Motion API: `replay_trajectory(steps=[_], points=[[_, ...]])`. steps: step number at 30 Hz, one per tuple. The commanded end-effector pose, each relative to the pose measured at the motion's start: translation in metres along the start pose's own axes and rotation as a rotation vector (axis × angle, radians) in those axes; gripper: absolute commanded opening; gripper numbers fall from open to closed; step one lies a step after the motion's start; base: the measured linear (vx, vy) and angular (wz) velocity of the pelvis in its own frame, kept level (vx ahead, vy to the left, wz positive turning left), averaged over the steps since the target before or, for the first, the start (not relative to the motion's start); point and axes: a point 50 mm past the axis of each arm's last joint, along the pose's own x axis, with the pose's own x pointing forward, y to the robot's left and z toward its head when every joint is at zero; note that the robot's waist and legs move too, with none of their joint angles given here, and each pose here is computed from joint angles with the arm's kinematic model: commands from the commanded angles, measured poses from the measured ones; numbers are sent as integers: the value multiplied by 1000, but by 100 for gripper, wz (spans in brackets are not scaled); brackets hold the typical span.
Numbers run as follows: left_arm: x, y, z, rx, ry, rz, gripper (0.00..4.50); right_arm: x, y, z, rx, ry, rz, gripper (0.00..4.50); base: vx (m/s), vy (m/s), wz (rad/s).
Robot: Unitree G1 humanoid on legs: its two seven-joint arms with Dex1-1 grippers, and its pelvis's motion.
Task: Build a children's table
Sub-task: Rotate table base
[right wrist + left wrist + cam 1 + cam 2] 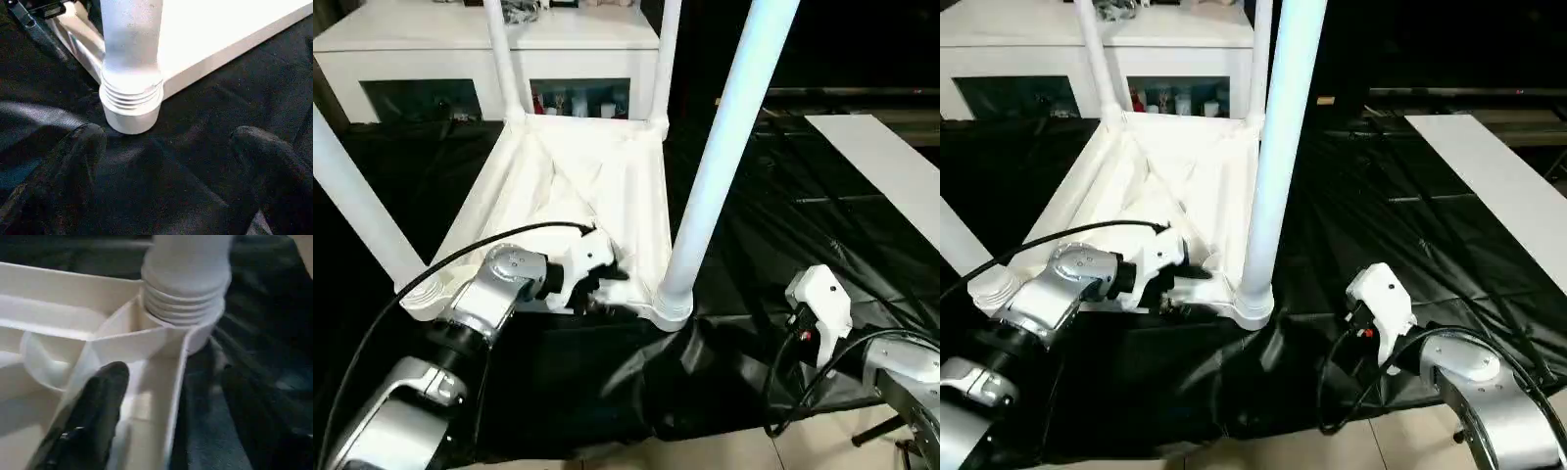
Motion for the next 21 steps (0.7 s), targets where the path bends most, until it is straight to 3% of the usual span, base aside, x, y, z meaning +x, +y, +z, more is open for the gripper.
replay_trajectory(steps=[1, 2, 5, 11, 21], points=[[-2, 3, 1, 58, 41, -10, 324, 1, -1, 5, -32, -6, 17, 450, 0, 0, 0], [-3, 5, 1, 83, 54, 7, 302, 1, -2, 5, -35, -5, 17, 450, 0, 0, 0], [-4, 7, 1, 97, 66, 29, 296, 1, -2, 5, -37, -5, 16, 450, 0, 0, 0], [-6, 12, -3, 99, 98, 33, 239, 4, 0, 5, -45, -3, 31, 450, 0, 0, 0], [-10, 7, -12, 92, 145, -30, 165, 6, 0, 3, -48, 0, 38, 450, 0, 0, 0]])
